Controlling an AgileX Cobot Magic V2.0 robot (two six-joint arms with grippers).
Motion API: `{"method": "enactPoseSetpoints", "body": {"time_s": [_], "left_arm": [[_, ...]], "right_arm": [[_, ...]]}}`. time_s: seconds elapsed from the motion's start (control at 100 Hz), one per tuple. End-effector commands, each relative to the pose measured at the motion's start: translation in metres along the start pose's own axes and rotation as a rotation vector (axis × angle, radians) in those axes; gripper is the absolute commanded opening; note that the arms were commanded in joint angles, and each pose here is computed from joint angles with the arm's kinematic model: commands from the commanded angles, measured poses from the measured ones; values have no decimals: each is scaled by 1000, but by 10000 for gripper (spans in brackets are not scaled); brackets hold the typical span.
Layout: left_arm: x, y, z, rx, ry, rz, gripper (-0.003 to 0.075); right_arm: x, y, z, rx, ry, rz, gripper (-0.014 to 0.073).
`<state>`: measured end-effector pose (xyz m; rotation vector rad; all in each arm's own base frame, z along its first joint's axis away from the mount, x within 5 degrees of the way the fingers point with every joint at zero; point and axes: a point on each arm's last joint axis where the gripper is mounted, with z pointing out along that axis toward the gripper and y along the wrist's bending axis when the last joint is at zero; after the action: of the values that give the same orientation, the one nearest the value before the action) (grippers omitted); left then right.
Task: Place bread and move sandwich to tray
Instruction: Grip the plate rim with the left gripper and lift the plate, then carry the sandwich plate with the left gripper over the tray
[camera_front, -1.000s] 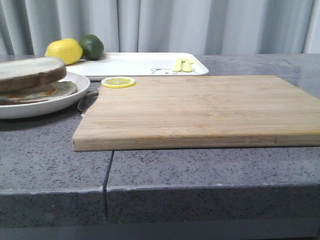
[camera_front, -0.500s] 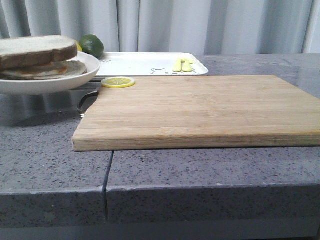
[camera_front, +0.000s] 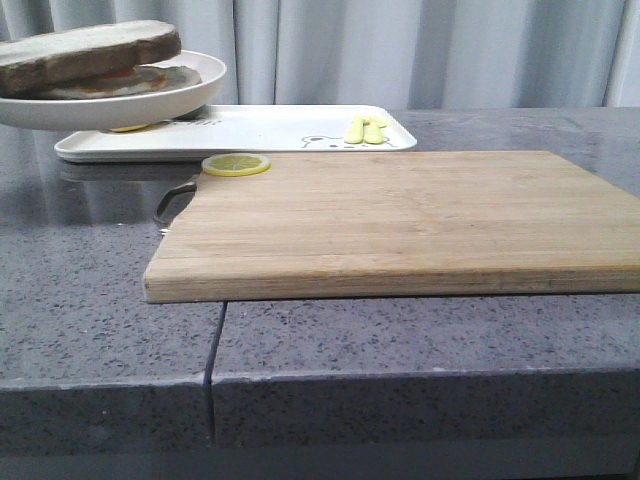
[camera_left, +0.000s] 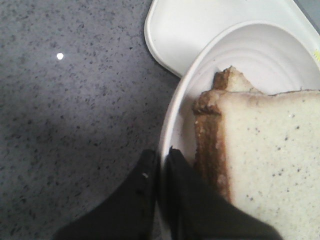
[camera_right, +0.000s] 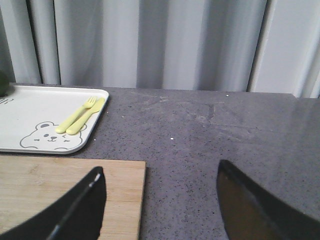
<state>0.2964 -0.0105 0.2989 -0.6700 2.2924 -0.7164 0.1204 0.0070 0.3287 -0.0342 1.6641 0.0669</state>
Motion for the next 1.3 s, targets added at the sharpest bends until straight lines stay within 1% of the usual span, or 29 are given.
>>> {"method": "enactPoseSetpoints", "body": {"time_s": [0.0, 0.18, 0.21, 0.37, 0.63, 0.74, 1.0, 1.29], "left_arm": [[-20, -24, -9, 101, -78, -21, -19], [-40, -38, 6, 133, -50, -5, -19], [-45, -41, 8, 140, -53, 14, -19], [-63, -54, 25, 162, -6, 38, -19], [-81, -84, 63, 217, 52, 100, -20], [-89, -93, 78, 237, 67, 121, -20], [-103, -102, 108, 266, 91, 149, -20], [-110, -99, 133, 267, 107, 153, -20]], "right_arm": [[-18, -2, -3, 18, -114, 2, 477], [-18, -2, -3, 18, -114, 2, 477], [-18, -2, -3, 18, -114, 2, 477], [-18, -2, -3, 18, -114, 2, 477], [-18, -2, -3, 18, -114, 1, 477], [-18, -2, -3, 18, -114, 1, 477], [-18, -2, -3, 18, -114, 1, 477], [-18, -2, -3, 18, -114, 1, 477]]}}
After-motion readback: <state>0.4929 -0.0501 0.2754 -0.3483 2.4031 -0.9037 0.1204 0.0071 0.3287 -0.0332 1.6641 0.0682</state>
